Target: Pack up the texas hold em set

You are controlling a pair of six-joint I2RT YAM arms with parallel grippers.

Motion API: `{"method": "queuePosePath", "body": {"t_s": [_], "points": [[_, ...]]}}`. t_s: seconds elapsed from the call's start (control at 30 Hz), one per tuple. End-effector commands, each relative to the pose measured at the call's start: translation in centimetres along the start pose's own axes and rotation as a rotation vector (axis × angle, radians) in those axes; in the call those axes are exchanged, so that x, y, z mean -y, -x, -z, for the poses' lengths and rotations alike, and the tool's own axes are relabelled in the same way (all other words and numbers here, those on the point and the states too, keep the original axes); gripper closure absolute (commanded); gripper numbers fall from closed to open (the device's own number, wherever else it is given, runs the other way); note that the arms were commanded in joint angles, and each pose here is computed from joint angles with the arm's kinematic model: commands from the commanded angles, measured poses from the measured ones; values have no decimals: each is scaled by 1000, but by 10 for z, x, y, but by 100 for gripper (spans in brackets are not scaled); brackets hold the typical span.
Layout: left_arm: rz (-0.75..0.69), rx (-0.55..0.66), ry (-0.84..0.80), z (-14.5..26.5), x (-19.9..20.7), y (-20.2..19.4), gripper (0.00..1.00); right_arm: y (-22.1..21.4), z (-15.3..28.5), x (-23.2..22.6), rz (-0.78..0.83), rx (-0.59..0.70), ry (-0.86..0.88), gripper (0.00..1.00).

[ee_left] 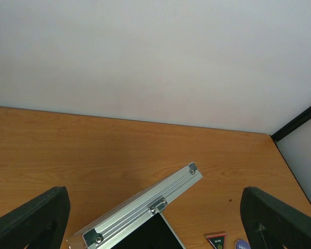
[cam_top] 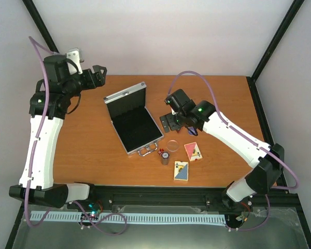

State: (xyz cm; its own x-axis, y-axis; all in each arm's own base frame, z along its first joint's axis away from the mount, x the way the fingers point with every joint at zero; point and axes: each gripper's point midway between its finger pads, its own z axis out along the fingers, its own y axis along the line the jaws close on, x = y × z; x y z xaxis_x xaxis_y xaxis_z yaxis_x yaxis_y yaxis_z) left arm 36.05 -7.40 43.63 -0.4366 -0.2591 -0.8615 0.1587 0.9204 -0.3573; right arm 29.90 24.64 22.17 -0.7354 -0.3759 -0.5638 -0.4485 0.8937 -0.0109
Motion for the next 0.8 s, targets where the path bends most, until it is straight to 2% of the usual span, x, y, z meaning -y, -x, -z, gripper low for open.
{"method": "queuePosePath", "body": {"t_s": [0.0,0.13,0.4,0.63,0.77], "points": [[3,10,-7,6,4,7,7,11,20,-1,29,68,16,0],[3,-10,1,2,2,4,7,-2,17,-10,65,63,86,0],[39,-53,20,-1,-2,-4,7,-37,7,-34,61,-37,239,0],[54,-119,22,-5,-4,-21,7,-88,-16,-41,9,-169,265,9],[46,-134,38,-7,-10,-30,7,-107,-28,-57,36,-233,262,11]]}}
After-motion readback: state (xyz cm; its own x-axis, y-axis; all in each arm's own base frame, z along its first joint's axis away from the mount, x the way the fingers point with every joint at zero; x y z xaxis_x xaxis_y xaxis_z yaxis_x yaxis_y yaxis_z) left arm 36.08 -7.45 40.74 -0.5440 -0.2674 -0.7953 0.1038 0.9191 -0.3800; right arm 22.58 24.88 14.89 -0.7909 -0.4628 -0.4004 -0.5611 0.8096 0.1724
